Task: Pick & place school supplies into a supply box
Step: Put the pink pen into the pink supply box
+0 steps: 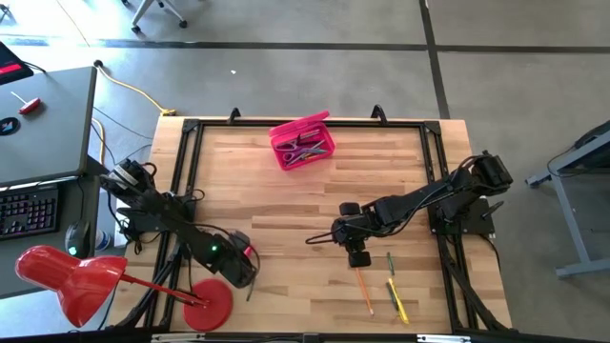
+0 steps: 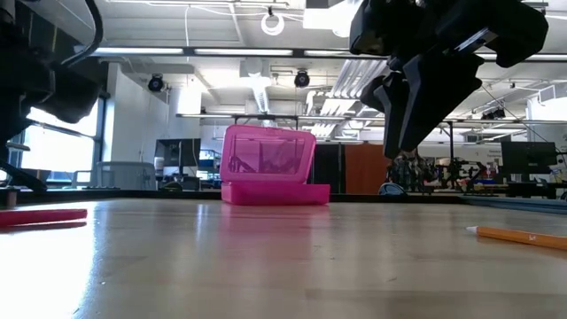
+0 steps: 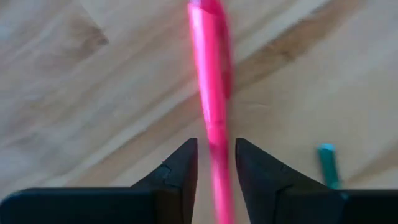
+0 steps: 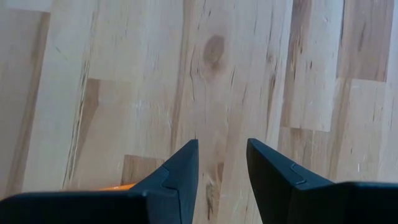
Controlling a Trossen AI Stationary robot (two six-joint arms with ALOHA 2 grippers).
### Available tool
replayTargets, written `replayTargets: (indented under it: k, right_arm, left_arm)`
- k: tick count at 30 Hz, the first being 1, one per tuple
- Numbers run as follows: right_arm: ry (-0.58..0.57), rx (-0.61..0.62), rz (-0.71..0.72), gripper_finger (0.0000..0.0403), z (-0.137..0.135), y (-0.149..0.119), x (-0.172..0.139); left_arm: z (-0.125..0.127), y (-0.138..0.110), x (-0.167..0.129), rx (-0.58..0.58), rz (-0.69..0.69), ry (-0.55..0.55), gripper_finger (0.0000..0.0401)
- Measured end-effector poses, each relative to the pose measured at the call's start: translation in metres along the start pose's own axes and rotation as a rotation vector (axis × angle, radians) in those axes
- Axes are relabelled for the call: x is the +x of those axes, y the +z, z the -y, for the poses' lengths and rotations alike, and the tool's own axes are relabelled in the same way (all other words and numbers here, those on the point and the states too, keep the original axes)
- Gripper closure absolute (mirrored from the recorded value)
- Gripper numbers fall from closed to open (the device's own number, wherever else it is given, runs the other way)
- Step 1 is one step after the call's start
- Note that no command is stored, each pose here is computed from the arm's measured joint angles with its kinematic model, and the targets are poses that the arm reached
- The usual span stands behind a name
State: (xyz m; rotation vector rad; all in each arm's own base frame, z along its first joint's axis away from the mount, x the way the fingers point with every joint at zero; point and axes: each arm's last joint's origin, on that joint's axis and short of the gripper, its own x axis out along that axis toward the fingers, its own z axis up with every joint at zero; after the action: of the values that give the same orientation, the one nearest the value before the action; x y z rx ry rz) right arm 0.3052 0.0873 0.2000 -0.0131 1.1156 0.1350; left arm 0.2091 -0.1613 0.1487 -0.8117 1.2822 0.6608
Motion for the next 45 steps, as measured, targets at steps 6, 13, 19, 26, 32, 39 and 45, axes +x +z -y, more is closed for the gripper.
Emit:
replayTargets:
  k: [6, 13, 19, 26, 32, 39, 45]
  right_arm:
    - [0.001, -0.019, 0.007, 0.0289, 0.0, 0.001, 0.0]
    - [0.002, -0.025, 0.017, 0.0289, 0.0, 0.002, 0.0]
    - [0.002, -0.024, 0.018, 0.0289, 0.0, 0.002, 0.0]
    - [0.003, -0.024, 0.018, 0.0289, 0.0, 0.002, 0.0]
    - [0.003, -0.024, 0.018, 0.0289, 0.0, 0.002, 0.0]
    - [0.003, -0.024, 0.02, 0.0289, 0.0, 0.002, 0.0]
    - [0.003, -0.035, 0.02, 0.0289, 0.0, 0.002, 0.0]
  left_arm:
    - [-0.009, 0.001, 0.007, -0.008, 0.027, 0.018, 0.0289]
    - [-0.01, 0.007, 0.009, 0.002, 0.187, 0.018, 0.0305]
    - [-0.011, 0.031, 0.011, 0.008, 0.361, 0.045, 0.0311]
    - [-0.015, 0.075, 0.013, 0.057, 0.391, 0.107, 0.0311]
    - [-0.015, 0.116, 0.014, 0.118, 0.413, 0.058, 0.0312]
    - [-0.018, 0.164, 0.01, 0.202, 0.507, 0.003, 0.0312]
    - [-0.025, 0.215, -0.013, 0.275, 0.59, 0.049, 0.0311]
